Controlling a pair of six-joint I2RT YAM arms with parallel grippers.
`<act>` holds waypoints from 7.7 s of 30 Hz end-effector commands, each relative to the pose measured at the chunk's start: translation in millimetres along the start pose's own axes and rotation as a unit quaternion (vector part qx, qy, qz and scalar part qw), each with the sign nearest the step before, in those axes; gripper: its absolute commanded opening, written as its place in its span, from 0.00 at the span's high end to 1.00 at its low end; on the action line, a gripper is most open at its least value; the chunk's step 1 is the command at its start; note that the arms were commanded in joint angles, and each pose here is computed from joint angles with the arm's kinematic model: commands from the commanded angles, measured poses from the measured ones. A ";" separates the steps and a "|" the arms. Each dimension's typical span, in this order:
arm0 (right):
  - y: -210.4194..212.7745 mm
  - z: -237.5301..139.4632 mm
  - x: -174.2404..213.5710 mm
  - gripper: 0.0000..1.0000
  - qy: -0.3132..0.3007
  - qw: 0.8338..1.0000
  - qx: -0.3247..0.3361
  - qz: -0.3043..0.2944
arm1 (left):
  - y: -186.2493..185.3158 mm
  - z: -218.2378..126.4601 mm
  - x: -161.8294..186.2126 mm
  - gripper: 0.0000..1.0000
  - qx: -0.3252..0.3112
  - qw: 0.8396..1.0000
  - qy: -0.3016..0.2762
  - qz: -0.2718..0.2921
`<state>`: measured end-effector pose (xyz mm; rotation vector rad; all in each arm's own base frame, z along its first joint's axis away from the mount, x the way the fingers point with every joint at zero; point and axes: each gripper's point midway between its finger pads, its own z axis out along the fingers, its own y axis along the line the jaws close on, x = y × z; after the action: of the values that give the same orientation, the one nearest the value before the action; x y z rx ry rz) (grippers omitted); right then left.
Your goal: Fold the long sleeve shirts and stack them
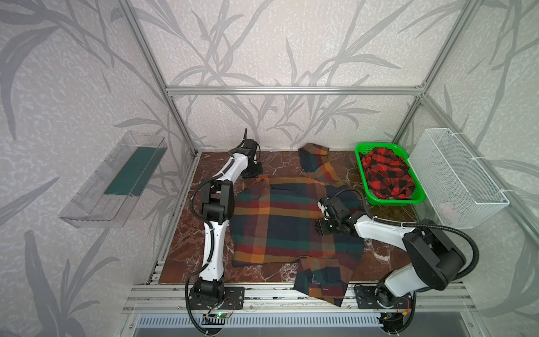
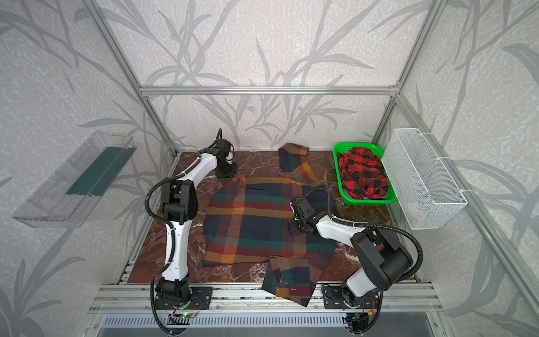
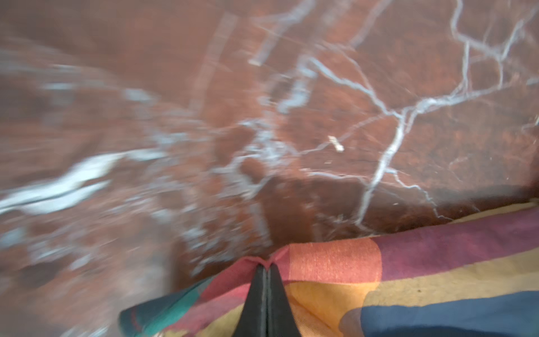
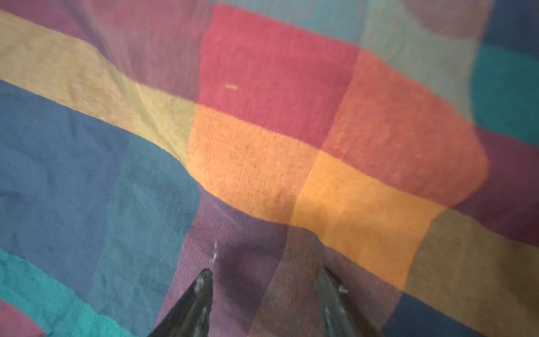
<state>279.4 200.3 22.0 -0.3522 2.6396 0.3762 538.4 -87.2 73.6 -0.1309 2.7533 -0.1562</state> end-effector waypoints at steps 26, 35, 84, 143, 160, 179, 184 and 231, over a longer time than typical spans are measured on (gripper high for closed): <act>27.6 1.5 -2.9 0.42 -0.008 0.998 -0.067 -0.011 | 71.6 -23.7 17.8 0.53 -0.105 0.994 0.022 -0.033; 35.0 5.1 -1.0 0.42 -0.007 0.997 -0.077 -0.024 | 79.7 6.8 26.4 0.53 -0.099 0.992 0.045 -0.058; 5.8 34.2 28.4 0.42 0.061 0.998 -0.002 -0.007 | 148.8 -3.2 -10.2 1.00 -0.113 0.990 0.022 -0.078; -7.1 -100.2 180.6 0.32 0.162 0.982 0.059 0.072 | 41.3 -120.7 342.5 0.71 -0.007 0.973 0.053 -0.225; 4.3 -95.7 188.0 0.80 0.174 0.982 0.020 0.075 | 46.1 -98.8 385.4 0.71 -0.026 0.971 0.099 -0.218; 16.8 -156.3 123.3 1.00 0.085 0.996 0.013 0.007 | 41.0 -90.0 402.7 1.00 -0.022 0.974 0.111 -0.195; 22.9 -184.5 88.8 1.00 0.020 1.000 0.005 -0.011 | 42.4 -91.0 407.2 1.00 -0.018 0.974 0.114 -0.195; 69.5 -410.7 -47.0 1.00 -0.340 0.914 -0.118 -0.186 | 39.1 -147.4 321.7 0.01 0.045 0.971 -0.113 -0.204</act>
<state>139.0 143.7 408.9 -0.6390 1.8279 0.5684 171.0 -67.1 74.3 -0.6782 2.5640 -0.2629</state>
